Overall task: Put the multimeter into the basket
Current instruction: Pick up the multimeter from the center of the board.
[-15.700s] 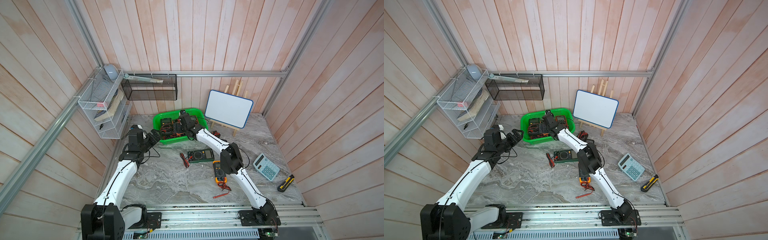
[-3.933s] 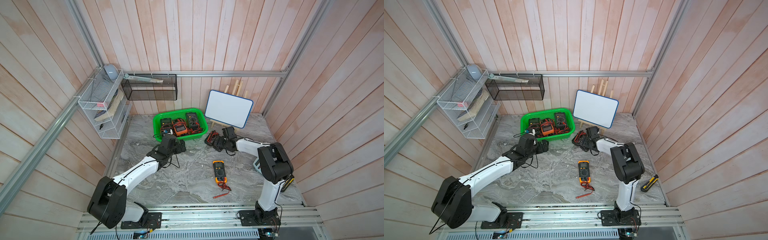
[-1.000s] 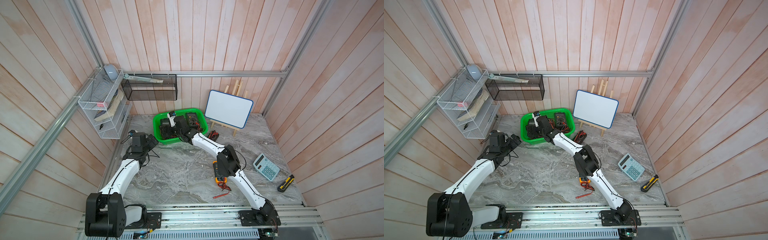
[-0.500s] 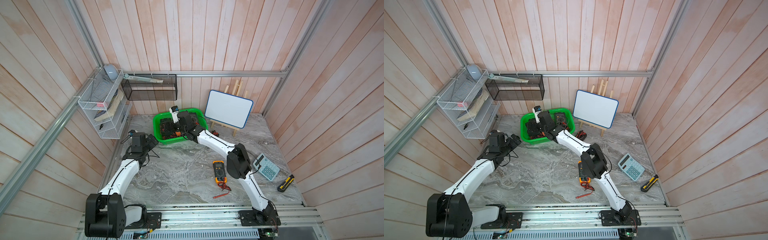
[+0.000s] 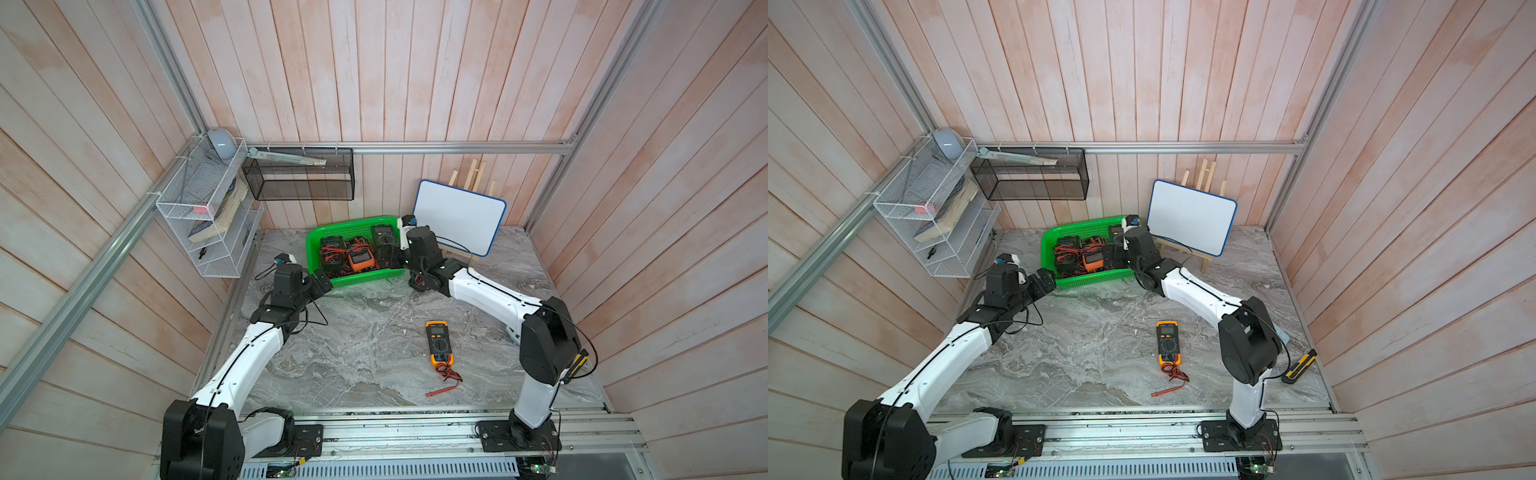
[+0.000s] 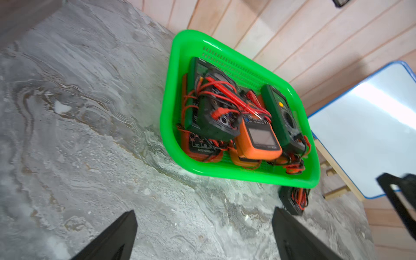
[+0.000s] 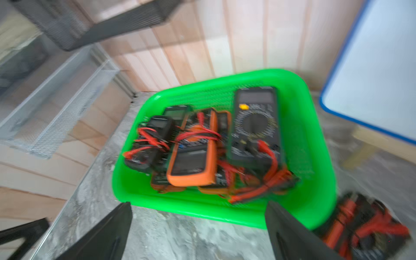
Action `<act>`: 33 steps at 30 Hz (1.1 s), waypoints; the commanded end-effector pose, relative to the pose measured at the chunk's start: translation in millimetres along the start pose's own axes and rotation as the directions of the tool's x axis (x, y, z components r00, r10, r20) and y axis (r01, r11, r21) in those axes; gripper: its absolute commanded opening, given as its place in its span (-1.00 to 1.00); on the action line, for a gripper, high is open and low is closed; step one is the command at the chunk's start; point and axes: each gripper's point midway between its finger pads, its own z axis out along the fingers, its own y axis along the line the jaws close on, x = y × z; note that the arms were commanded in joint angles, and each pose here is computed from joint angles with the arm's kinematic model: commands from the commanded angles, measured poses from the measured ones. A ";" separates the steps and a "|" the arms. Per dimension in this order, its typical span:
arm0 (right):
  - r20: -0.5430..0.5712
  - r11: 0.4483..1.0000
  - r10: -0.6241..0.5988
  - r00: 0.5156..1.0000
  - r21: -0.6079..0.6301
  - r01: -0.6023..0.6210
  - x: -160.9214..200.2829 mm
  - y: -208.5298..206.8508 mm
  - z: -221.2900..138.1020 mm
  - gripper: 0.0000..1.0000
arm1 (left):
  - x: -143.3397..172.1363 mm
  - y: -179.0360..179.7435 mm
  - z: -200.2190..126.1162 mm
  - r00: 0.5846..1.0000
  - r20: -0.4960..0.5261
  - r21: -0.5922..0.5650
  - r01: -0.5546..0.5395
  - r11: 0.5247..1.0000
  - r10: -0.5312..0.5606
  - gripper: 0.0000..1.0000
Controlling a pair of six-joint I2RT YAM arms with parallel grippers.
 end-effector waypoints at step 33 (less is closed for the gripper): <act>-0.094 0.873 0.301 0.949 0.427 -0.235 77.0 -165.8 64.8 0.96 | 38.9 -24.0 7.5 0.998 -0.058 0.040 -0.035 0.999 0.037 0.99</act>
